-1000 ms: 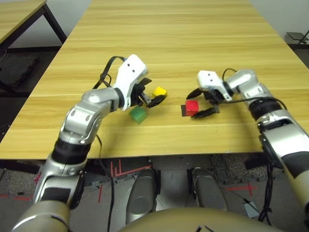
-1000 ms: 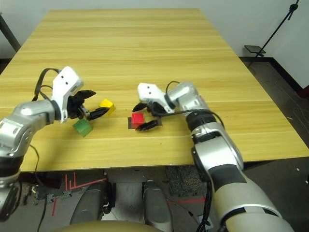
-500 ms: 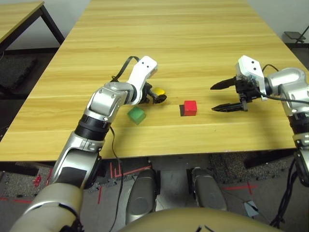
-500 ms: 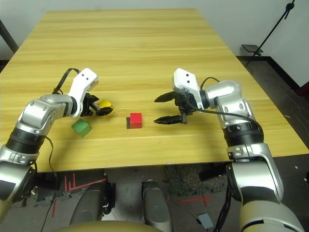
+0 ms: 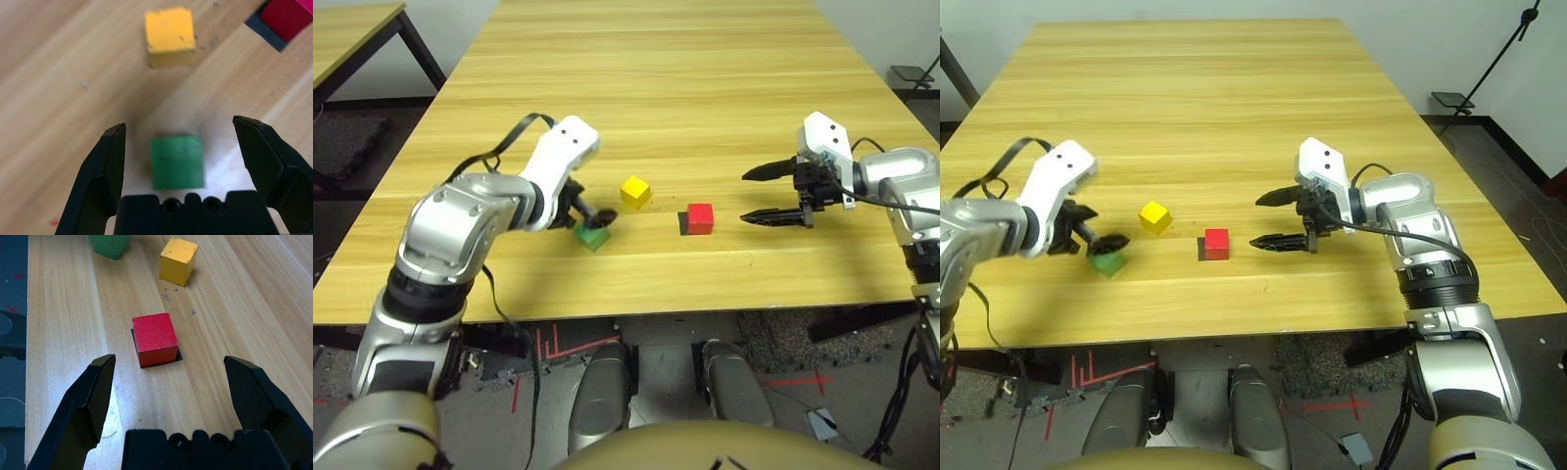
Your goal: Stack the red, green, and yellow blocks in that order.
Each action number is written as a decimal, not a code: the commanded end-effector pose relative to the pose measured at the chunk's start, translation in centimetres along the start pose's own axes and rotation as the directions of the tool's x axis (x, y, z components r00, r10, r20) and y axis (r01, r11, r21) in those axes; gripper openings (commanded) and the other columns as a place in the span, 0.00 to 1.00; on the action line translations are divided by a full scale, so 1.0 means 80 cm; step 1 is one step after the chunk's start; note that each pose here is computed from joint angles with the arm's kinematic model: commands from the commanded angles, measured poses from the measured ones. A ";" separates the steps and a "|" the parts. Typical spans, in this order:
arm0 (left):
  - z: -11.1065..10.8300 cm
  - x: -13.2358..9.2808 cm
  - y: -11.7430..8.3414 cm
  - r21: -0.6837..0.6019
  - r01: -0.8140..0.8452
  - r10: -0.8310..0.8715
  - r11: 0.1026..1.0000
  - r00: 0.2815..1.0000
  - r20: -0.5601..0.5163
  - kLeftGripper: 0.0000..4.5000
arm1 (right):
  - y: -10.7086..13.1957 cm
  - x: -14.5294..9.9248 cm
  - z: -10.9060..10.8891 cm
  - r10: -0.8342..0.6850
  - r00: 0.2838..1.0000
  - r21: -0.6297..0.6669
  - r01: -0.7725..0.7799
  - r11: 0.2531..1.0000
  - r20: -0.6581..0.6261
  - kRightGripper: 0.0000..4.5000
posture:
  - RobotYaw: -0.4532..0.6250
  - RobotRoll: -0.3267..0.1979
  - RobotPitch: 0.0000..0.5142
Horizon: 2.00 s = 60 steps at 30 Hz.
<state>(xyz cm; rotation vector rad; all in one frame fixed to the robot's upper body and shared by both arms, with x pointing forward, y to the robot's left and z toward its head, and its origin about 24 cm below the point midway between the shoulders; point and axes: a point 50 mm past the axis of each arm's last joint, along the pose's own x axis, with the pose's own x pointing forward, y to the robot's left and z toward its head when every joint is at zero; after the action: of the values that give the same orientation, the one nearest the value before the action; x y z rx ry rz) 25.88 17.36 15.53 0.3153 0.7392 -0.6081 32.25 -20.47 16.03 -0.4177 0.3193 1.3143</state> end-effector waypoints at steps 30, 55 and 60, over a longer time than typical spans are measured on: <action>-0.040 0.025 -0.001 0.071 0.045 -0.041 0.996 0.997 -0.061 0.49 | 0.001 -0.005 0.004 -0.004 0.999 -0.004 0.004 1.000 0.043 1.00 | 0.60 0.50 0.15; 0.112 0.095 -0.047 0.674 0.465 -0.626 0.573 0.780 -0.007 0.47 | 0.034 -0.019 0.010 0.042 0.995 0.020 -0.044 0.999 0.094 1.00 | 0.46 0.52 0.13; 0.123 0.108 -0.038 0.686 0.431 -0.567 0.587 0.823 -0.032 0.47 | 0.038 -0.019 0.010 0.032 0.995 0.030 -0.035 0.999 0.094 1.00 | 0.45 0.53 0.14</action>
<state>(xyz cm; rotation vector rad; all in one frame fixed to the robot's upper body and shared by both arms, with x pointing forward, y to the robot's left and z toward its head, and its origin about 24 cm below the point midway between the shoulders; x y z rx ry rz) 33.93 6.96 16.04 0.6768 0.3752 -1.4595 29.13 -20.65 16.82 -0.3203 0.2722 1.3651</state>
